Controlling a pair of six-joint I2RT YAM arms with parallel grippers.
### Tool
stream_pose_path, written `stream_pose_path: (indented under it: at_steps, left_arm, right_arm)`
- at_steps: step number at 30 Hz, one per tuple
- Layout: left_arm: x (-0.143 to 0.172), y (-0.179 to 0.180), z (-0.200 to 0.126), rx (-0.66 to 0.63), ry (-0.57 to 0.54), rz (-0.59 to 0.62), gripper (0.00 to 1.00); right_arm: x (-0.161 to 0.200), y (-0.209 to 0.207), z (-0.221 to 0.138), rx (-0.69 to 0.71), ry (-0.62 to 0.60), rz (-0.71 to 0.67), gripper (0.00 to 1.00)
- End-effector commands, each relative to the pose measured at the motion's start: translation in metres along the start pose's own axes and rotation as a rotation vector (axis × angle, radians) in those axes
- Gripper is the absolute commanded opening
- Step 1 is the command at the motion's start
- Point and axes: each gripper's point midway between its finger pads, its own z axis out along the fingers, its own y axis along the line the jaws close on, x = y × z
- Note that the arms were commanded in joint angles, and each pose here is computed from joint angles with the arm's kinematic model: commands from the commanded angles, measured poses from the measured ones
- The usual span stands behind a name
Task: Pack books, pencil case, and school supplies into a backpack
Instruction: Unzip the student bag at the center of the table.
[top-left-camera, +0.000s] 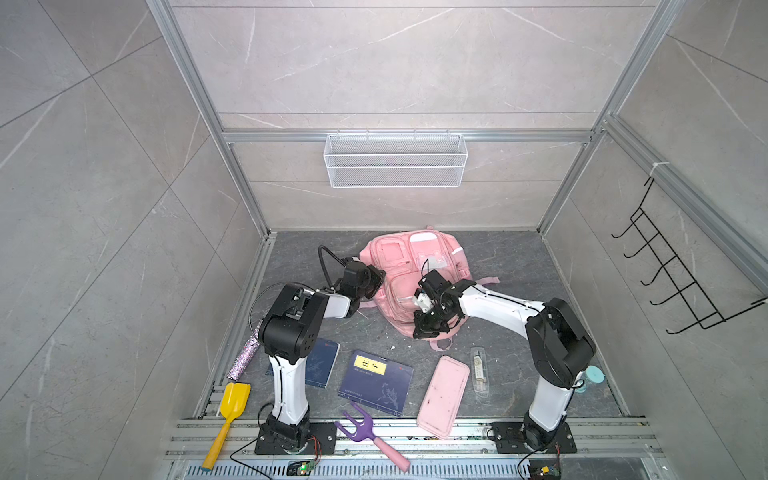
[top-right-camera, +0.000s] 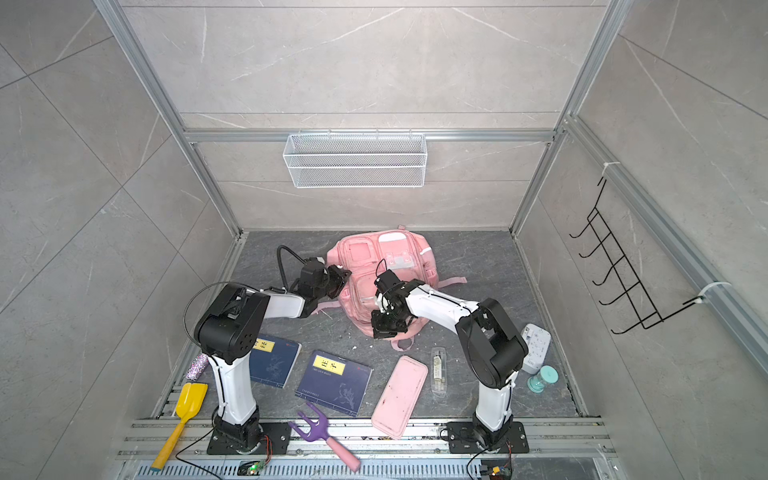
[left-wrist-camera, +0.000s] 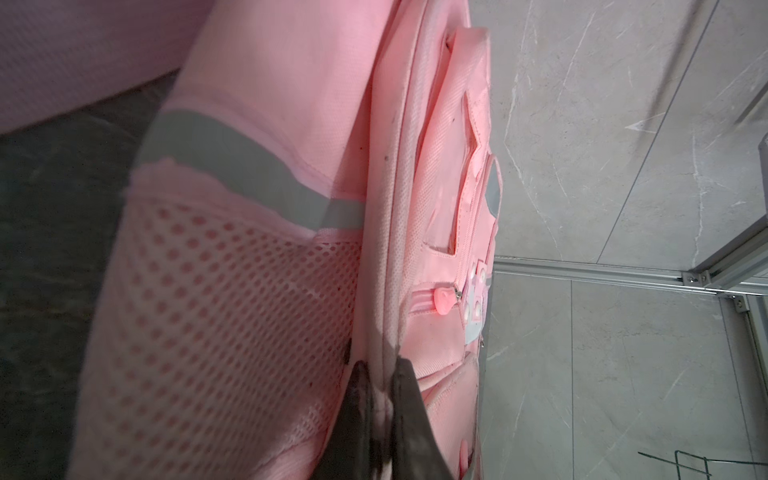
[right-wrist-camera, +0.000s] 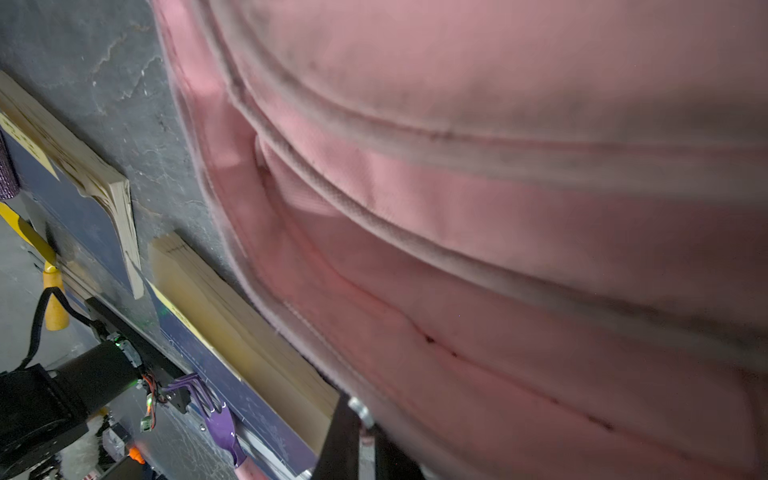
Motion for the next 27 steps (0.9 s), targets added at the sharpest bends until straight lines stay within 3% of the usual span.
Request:
stream_pose_path:
  at_steps: [1,10,19,27]
  left_arm:
    - [-0.010,-0.044,0.004,0.132,-0.038,0.019,0.05]
    - [-0.010,-0.041,0.003,0.129,-0.052,0.016,0.05]
    - [-0.024,-0.024,-0.023,0.101,-0.081,0.025,0.05]
    - [-0.023,0.003,-0.056,0.052,-0.090,0.027,0.07]
  right_arm:
    - [-0.002,0.030,0.006,-0.077,-0.025,-0.027,0.00]
    - [-0.035,0.065,0.035,-0.068,-0.073,-0.047,0.00]
    - [-0.047,0.015,0.027,0.171,-0.136,-0.073,0.00]
    - [-0.072,-0.037,-0.011,0.222,-0.194,-0.003,0.00]
